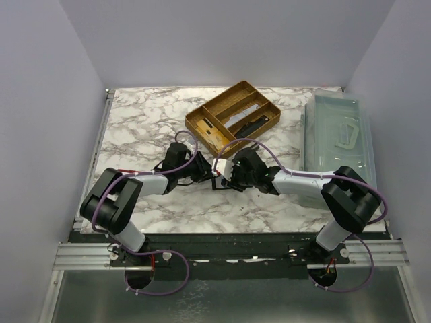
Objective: Take the credit cards out of the card holder
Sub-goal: Remove the credit card from the card holder.
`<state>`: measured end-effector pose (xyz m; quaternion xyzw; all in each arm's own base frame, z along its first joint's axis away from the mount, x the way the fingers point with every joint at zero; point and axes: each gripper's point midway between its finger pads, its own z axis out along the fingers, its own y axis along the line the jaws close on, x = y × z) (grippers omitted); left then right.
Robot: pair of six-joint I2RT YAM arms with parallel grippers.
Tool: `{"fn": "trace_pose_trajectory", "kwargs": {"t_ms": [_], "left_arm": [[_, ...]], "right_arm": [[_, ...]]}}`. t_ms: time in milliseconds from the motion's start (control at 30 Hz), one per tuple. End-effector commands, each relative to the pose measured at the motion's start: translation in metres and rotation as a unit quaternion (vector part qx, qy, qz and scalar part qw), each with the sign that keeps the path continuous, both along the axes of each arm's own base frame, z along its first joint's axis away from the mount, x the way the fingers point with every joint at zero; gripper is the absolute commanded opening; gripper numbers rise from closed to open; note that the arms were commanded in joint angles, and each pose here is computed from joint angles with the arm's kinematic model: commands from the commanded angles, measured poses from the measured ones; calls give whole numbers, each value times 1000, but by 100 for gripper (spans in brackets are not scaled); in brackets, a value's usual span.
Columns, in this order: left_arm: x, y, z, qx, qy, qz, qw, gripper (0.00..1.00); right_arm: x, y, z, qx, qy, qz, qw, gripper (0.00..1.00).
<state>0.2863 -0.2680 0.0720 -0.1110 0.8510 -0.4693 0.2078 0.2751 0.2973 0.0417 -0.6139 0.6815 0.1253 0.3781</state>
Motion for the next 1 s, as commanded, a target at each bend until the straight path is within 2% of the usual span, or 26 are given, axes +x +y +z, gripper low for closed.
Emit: {"fn": "trace_pose_trajectory", "kwargs": {"t_ms": [0, 600, 967], "left_arm": [[4, -8, 9, -21, -12, -16, 1000, 29], [7, -15, 7, -33, -8, -23, 999, 29], [9, -16, 4, -31, -4, -23, 999, 29]], "right_arm": [[4, -1, 3, 0, -6, -10, 1000, 43], [5, -1, 7, 3, -4, -14, 1000, 53], [10, -3, 17, 14, -8, -20, 1000, 55]]}}
